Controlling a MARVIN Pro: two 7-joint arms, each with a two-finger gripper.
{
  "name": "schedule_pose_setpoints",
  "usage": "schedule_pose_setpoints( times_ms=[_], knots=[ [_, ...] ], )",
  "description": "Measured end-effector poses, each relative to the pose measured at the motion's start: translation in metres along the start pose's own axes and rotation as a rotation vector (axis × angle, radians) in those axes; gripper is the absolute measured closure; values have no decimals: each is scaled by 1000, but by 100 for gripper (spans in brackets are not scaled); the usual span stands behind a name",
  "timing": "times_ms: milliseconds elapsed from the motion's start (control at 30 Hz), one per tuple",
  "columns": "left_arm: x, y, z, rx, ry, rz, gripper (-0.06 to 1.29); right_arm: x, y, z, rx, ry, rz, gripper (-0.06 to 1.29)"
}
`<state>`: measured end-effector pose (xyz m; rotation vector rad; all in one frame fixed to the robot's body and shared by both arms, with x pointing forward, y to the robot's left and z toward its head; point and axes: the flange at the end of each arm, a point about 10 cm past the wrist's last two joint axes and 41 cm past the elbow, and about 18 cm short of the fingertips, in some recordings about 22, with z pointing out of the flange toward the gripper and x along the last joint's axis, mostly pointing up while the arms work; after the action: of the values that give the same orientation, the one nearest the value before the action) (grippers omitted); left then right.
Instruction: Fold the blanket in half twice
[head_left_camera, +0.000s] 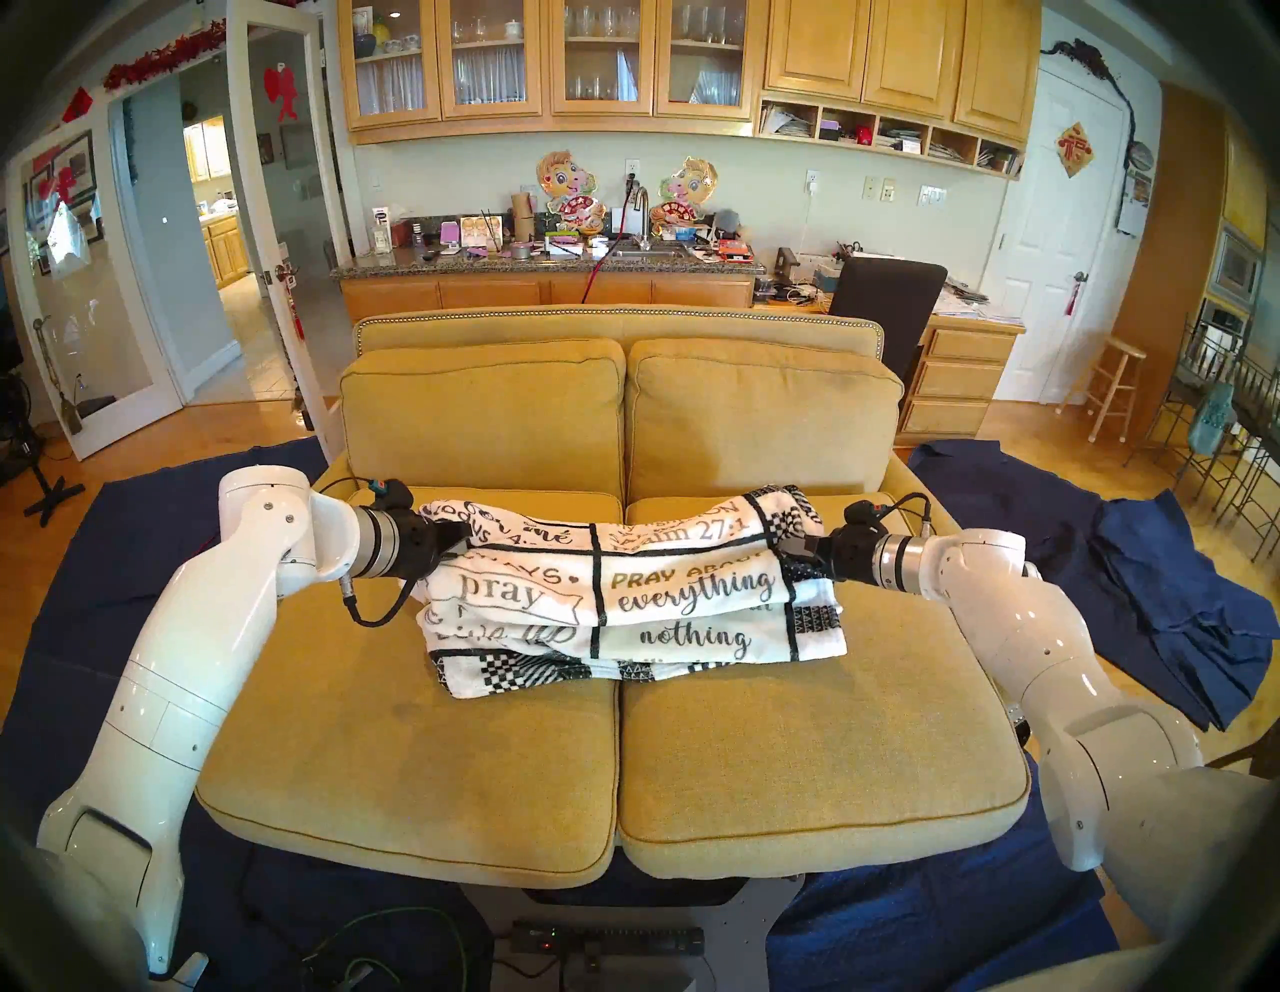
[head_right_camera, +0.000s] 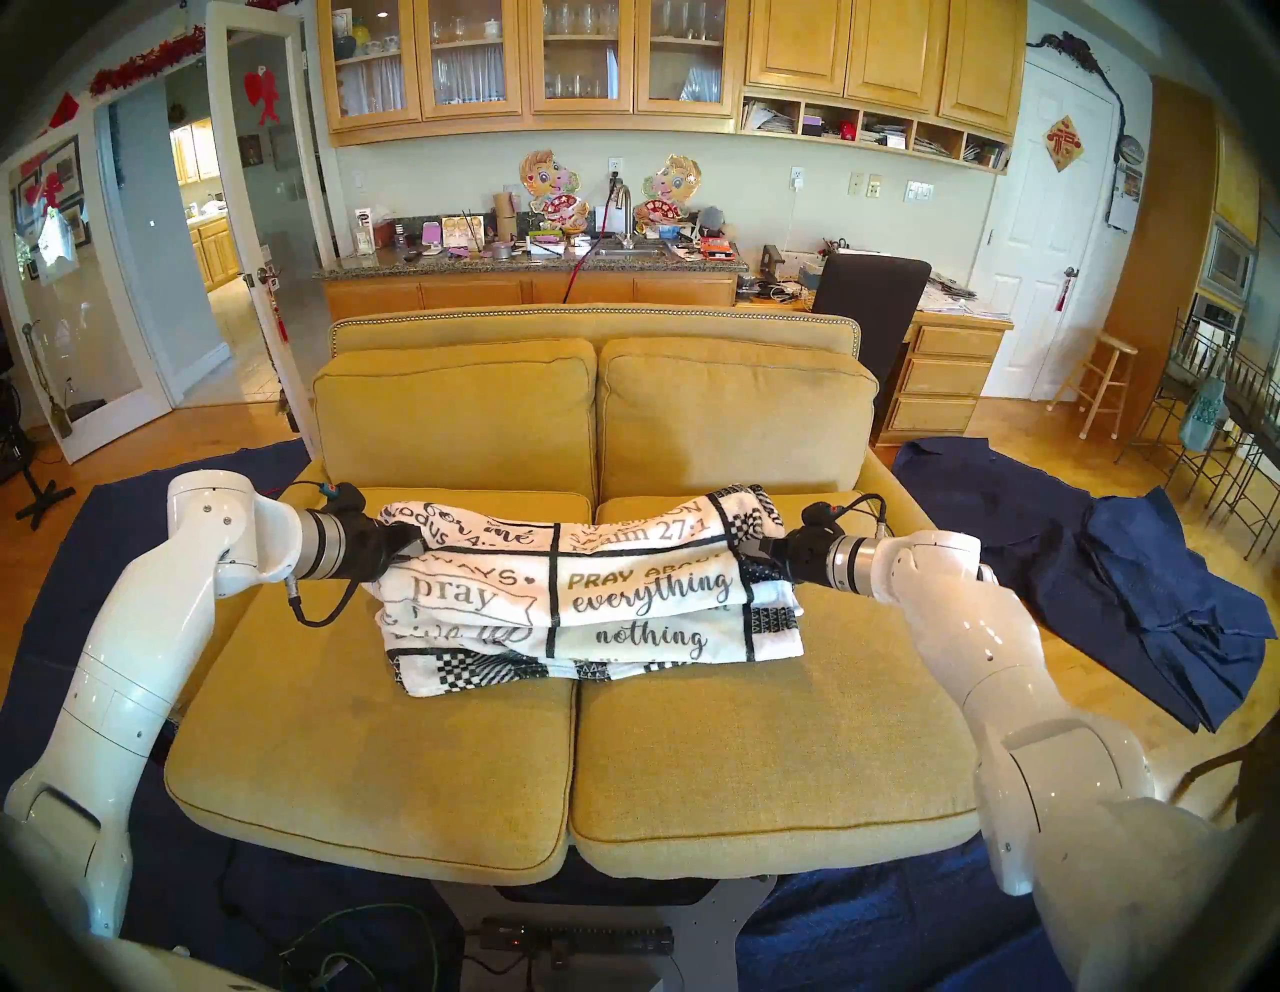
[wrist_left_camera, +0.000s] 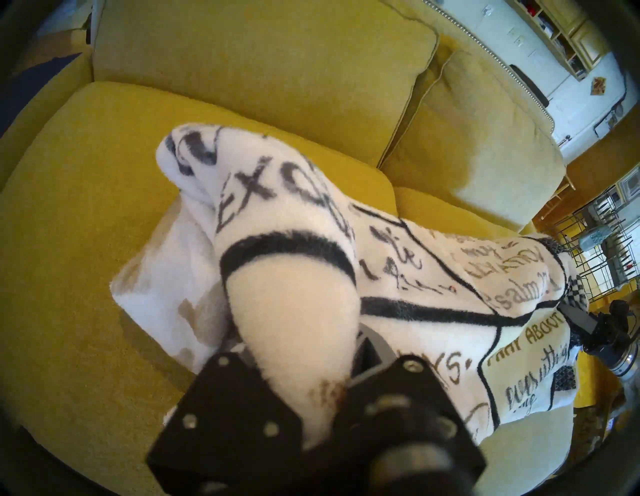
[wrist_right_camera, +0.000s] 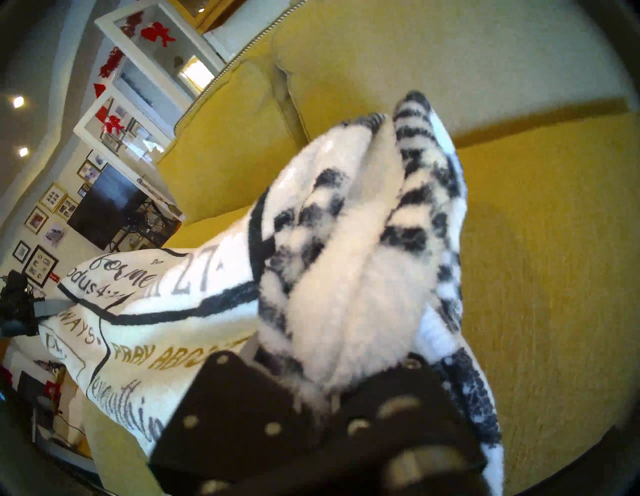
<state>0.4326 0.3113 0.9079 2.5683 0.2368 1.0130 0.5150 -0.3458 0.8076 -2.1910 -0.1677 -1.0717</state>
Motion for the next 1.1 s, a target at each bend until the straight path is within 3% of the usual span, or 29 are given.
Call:
schedule_pose_setpoints(
  times_ms=[600,1100],
  knots=[
    [45,17,-57,-55,184,25,116,77,-44,-45,157,129,-289,119],
    [77,25,-108,-103,324,32,116,121,-84,-92,232,206,-515,119]
  ],
)
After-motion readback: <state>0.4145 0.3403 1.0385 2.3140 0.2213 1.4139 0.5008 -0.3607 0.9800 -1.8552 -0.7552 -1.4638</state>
